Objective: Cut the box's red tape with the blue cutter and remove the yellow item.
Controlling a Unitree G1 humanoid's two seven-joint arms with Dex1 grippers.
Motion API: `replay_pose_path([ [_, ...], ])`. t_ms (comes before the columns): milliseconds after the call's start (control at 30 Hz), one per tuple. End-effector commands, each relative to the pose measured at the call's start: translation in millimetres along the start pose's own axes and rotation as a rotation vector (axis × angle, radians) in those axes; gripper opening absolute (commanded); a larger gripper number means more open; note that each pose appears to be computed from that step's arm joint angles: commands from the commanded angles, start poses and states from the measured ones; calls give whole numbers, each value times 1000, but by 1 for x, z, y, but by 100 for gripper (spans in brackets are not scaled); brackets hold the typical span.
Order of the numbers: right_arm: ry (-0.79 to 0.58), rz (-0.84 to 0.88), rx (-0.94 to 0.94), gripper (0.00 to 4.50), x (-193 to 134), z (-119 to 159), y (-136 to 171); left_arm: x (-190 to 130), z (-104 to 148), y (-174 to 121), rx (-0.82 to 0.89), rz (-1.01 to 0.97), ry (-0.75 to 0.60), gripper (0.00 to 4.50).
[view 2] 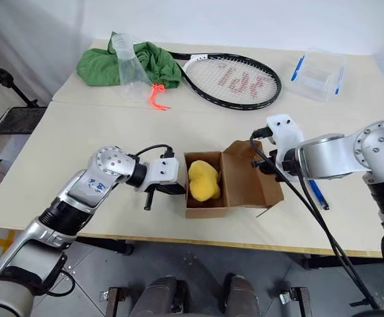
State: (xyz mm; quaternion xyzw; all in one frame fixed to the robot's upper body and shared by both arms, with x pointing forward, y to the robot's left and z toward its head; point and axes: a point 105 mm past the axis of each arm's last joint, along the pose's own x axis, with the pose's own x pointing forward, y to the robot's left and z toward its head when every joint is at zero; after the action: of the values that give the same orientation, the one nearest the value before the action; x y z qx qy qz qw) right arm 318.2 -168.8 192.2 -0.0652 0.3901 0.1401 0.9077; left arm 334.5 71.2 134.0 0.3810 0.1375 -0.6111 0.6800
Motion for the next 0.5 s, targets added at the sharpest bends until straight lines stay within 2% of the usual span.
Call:
replay_pose_path([
  [33,8,32,1,5,3,-6,7,3,0,6,6,35,0,0],
  [200,3,32,-11,5,10,-12,8,4,-1,4,-15,33,-8,0],
  [333,-184,31,-117,5,14,2,11,1,-3,6,-38,52,-17,0],
  [400,-178,85,-119,47,16,-5,13,-1,-1,8,-108,64,-52,0],
  [500,-183,83,-135,137,16,-8,7,-4,-1,10,-154,72,-59,62],
])
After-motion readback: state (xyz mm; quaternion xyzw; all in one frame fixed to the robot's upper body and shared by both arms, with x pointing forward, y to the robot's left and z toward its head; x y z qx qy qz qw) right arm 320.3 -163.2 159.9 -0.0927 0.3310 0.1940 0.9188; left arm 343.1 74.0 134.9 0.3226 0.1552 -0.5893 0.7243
